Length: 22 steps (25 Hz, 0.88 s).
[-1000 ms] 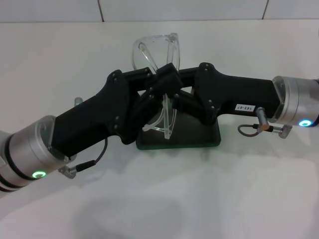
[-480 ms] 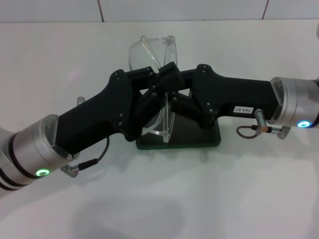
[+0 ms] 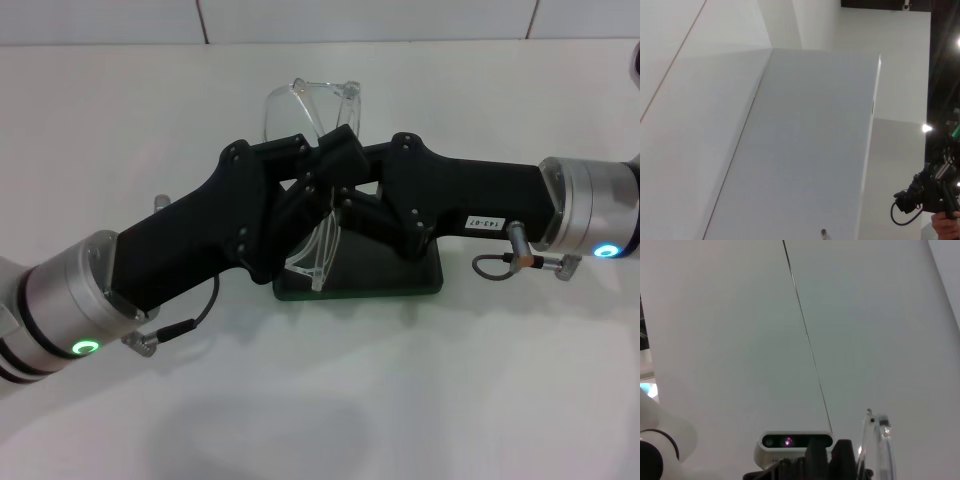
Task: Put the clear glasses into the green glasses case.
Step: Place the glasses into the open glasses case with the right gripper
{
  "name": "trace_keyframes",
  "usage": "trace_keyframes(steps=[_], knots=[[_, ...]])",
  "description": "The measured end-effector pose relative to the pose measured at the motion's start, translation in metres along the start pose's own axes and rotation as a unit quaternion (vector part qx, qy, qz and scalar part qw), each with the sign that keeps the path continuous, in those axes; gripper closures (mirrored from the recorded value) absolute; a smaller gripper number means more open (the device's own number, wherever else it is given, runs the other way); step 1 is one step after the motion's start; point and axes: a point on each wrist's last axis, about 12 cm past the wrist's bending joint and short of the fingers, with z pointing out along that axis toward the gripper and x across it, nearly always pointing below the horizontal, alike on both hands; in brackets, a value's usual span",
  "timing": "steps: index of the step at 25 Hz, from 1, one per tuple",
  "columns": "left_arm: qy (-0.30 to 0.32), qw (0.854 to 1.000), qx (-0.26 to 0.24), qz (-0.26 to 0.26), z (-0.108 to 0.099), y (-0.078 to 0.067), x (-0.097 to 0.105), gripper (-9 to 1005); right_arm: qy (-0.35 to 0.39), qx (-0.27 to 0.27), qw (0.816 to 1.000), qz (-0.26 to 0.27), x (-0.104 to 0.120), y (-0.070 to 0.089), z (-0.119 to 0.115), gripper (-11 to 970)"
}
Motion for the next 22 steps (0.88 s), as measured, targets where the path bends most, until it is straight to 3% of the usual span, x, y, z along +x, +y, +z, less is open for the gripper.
trace_keyframes(steps=[17, 22], knots=[[0.002, 1.000, 0.014, 0.003, -0.002, -0.001, -0.003, 884, -0.005, 0.027, 1.000, -0.006, 0.001, -0.005, -0.003, 849], [0.012, 1.000, 0.000, 0.016, -0.026, -0.002, -0.014, 884, -0.005, 0.023, 0.999, -0.026, -0.008, -0.007, -0.004, 850]])
